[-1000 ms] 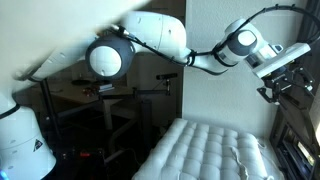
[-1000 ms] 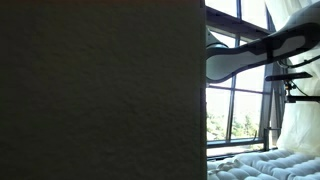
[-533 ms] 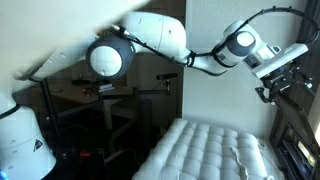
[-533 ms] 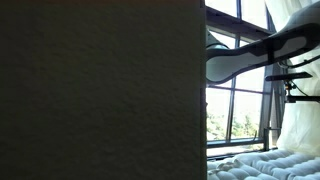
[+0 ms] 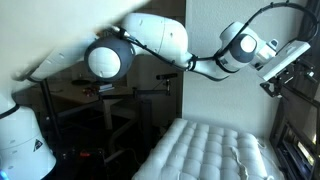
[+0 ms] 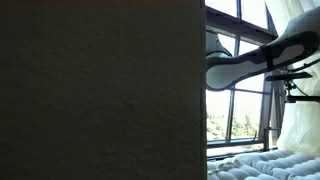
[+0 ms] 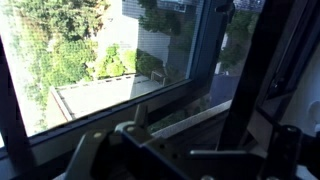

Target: Open the window pane on the bottom left

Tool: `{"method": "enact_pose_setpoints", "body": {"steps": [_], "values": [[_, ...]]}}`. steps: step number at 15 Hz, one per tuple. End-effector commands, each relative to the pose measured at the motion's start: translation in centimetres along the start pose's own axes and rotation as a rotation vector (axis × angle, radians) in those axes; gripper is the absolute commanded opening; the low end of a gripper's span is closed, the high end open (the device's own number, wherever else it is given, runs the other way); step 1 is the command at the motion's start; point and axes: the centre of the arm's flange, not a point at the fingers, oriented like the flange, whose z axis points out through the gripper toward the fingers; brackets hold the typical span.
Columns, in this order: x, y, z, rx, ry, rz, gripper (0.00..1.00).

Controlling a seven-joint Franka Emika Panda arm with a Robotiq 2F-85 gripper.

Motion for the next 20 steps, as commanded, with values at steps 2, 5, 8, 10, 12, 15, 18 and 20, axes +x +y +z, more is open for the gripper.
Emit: {"method": "enact_pose_setpoints", "body": {"steps": [2, 5, 8, 10, 12, 15, 18, 20], "values": [[-1.3, -2.7, -2.8, -0.063, 0.041, -0.017, 1.0], [-1.7, -3.3, -2.6, -0.085, 0.015, -0.054, 1.0], [-2.8, -3.8, -2.4, -0.095, 0.006, -0.087, 1.0], [-3.2, -3.8, -2.5, -0.108, 0.02, -0.098, 1.0], [-3.2, -3.8, -2.5, -0.114, 0.024, -0.112, 1.0], [-3.3, -3.8, -2.9, -0.114, 0.037, -0.131, 1.0], [-3.5, -3.5, -3.4, -0.049, 0.021, -0.144, 1.0], [-4.9, -3.9, -3.6, -0.042, -0.031, -0.165, 1.0]]}}
